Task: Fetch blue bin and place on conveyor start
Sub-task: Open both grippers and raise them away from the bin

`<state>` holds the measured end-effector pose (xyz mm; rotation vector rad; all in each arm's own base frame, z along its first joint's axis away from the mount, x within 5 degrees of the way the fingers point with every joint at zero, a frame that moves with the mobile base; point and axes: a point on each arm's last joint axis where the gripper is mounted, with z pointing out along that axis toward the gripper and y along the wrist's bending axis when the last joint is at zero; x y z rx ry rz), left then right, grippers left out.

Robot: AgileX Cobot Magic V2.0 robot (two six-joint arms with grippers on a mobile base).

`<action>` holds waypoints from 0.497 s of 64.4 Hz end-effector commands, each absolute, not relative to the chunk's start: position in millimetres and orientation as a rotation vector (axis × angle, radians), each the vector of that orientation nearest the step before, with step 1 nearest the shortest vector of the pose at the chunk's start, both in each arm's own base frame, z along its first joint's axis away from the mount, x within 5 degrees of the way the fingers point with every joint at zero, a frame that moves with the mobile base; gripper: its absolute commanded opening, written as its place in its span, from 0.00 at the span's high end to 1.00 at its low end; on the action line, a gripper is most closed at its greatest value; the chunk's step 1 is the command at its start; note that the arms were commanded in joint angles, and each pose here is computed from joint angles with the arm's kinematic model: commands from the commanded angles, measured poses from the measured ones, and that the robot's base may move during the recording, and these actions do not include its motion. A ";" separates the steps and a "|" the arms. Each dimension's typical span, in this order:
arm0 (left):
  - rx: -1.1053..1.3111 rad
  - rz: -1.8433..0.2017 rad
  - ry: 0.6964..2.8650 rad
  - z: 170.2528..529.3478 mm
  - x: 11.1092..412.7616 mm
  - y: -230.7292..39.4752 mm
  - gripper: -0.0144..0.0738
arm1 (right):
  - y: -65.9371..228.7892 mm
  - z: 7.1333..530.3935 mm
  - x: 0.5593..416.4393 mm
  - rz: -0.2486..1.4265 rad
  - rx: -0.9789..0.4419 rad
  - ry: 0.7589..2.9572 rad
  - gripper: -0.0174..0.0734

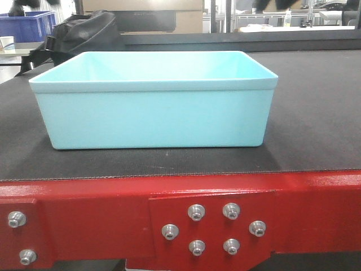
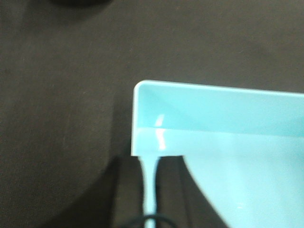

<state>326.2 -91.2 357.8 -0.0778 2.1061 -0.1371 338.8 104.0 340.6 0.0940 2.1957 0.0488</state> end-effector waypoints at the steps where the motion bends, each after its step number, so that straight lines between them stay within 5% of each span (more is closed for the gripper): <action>1: -0.066 -0.153 2.053 377.0 308.8 -89.5 0.96 | 95.8 358.0 327.0 0.027 0.109 2.168 0.96; 32: -0.018 -0.391 1.936 334.1 235.5 -78.6 0.96 | 86.4 344.6 240.9 0.307 -0.137 1.873 0.99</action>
